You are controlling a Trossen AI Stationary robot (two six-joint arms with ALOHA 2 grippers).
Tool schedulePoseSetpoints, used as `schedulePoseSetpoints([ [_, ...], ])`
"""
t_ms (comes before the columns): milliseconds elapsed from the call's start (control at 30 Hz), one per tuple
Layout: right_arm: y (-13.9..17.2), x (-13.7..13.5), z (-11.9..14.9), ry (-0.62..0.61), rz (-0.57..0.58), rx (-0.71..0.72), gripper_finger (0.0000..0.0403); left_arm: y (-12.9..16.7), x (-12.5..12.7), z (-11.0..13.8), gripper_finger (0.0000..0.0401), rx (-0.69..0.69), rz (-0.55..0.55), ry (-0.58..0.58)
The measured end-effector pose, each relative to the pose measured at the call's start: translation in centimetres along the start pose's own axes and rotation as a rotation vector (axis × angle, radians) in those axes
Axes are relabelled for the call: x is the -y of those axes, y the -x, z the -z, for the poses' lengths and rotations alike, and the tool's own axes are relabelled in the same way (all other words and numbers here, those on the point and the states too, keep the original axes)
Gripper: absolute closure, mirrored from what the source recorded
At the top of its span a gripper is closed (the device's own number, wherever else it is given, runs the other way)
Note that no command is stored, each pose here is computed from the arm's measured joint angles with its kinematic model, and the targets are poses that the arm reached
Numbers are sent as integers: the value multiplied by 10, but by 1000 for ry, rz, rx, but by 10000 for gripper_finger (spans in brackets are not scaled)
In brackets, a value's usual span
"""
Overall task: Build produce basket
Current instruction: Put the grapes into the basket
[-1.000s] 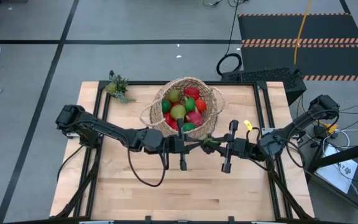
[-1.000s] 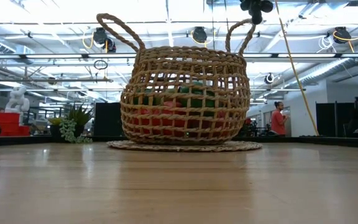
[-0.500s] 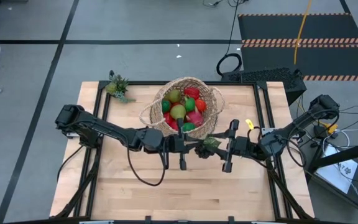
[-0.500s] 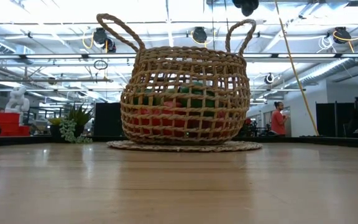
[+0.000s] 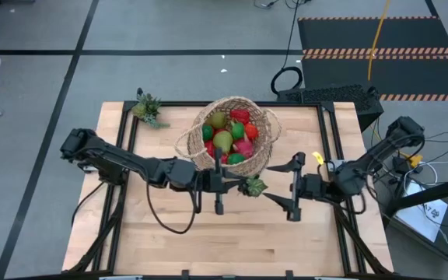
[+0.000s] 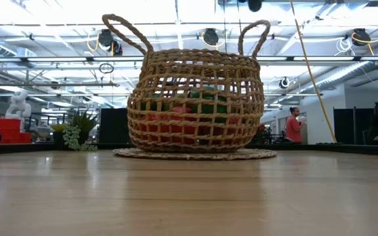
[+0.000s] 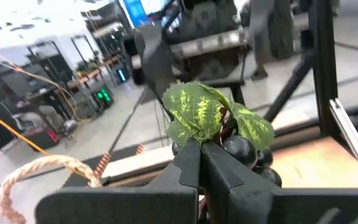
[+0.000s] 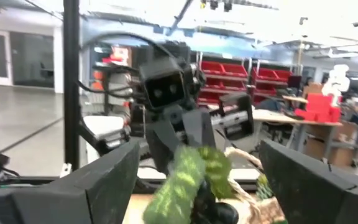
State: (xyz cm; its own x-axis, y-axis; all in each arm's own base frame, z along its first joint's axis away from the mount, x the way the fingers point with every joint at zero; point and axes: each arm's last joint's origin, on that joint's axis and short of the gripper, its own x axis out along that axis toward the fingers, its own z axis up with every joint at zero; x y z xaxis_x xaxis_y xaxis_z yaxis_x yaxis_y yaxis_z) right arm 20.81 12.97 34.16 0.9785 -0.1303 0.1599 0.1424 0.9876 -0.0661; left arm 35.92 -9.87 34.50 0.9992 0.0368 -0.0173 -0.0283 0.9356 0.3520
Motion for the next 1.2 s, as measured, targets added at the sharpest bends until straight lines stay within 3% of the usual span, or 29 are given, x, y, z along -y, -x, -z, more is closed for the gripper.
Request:
schedulePoseSetpoints([
  [233, 15, -6, -9, 27, -59, 19, 81, 18, -5, -12, 397, -25, 20, 10],
  [600, 24, -12, 8, 296, -144, -126, 83, 59, -13, -39, 398, -20, 64, -4],
  [1000, 25, -13, 13, 337, -157, -161, 83, 79, 3, -44, 396, -54, 169, -244],
  [1200, 25, -13, 13, 340, -158, -163, 83, 83, 11, -44, 395, -56, 205, -297],
])
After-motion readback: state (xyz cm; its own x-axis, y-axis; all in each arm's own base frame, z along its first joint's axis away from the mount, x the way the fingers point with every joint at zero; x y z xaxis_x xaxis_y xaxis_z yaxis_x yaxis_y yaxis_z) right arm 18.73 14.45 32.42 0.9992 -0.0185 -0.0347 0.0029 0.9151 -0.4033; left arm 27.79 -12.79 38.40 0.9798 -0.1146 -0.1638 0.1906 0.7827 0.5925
